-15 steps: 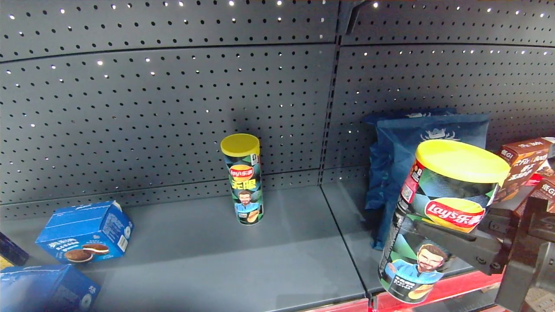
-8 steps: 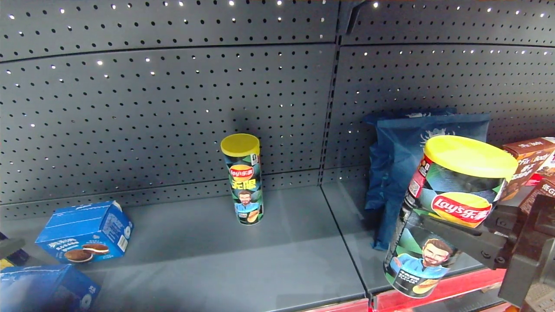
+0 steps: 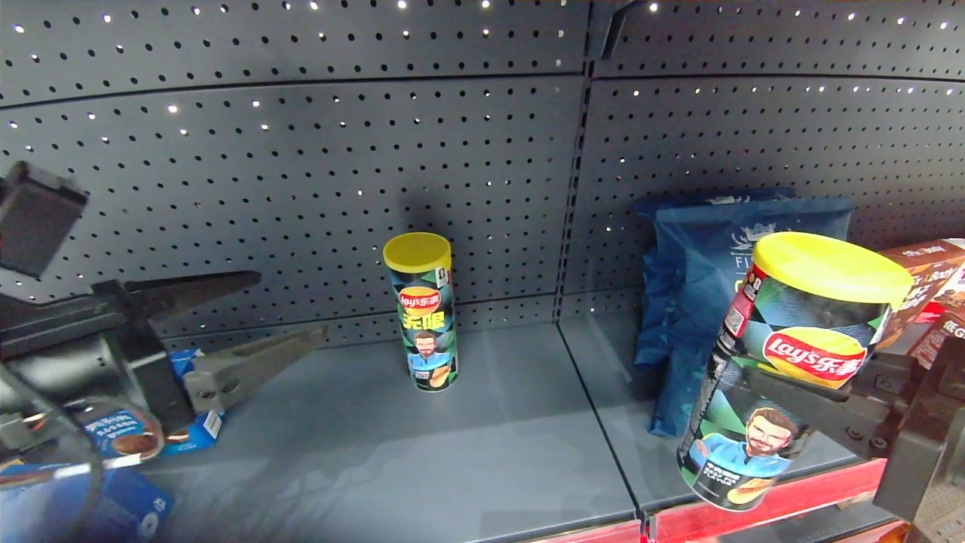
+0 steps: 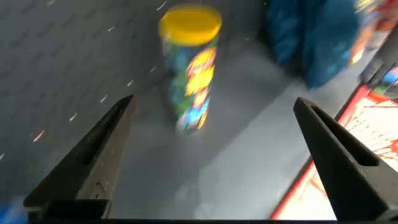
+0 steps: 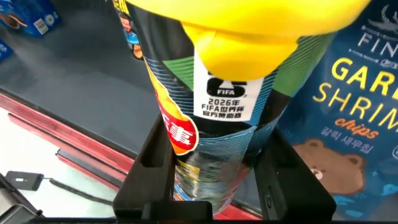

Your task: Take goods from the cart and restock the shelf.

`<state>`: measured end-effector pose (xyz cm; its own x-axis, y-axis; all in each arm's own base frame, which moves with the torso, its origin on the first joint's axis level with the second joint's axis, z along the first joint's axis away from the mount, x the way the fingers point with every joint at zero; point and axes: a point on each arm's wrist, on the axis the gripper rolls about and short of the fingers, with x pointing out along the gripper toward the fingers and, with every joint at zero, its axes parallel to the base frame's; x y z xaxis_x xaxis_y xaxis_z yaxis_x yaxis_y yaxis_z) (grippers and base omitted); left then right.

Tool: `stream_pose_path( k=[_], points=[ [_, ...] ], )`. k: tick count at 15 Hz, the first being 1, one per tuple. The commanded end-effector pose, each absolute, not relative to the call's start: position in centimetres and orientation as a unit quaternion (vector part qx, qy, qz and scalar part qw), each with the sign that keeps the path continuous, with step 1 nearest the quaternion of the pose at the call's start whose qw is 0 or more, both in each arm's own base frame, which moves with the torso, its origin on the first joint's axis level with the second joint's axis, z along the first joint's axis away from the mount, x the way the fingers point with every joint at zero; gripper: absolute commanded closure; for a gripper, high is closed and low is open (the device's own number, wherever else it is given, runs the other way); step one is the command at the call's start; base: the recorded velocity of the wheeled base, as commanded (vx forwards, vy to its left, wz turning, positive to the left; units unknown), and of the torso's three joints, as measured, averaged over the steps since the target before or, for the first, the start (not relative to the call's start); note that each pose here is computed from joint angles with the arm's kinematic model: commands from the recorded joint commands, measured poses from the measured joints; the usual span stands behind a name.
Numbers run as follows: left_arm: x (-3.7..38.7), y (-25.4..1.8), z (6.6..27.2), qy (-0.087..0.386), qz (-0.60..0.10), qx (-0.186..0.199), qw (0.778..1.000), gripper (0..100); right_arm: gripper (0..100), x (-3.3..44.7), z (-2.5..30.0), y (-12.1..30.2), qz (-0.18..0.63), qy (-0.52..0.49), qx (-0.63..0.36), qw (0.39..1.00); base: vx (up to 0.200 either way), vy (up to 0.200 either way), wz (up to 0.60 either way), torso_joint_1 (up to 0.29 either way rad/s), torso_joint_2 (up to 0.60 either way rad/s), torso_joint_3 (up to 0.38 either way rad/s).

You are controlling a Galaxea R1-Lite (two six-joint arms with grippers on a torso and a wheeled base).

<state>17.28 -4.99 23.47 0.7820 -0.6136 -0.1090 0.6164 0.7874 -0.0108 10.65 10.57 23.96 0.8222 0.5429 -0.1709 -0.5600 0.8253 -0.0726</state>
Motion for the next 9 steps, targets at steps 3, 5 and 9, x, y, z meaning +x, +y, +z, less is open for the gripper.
stream_pose_path(
  k=[3,5,9],
  points=[
    [22.3,-6.0,19.6,0.116,-0.385,0.0,0.915,0,100,10.5,24.0,10.4,0.29,0.07,-0.058,0.953,0.0,0.0,0.0,0.0,0.0,0.0],
    [23.1,-6.0,18.9,0.118,-0.42,-0.002,0.9,0,100,10.5,23.9,10.5,0.292,0.072,-0.059,0.952,0.0,0.0,0.0,0.0,0.0,0.0],
    [25.9,-5.2,17.3,0.09,-0.441,-0.005,0.893,0,100,10.5,23.9,10.5,0.295,0.072,-0.059,0.951,0.0,0.0,0.0,0.0,0.0,0.0]
  ],
)
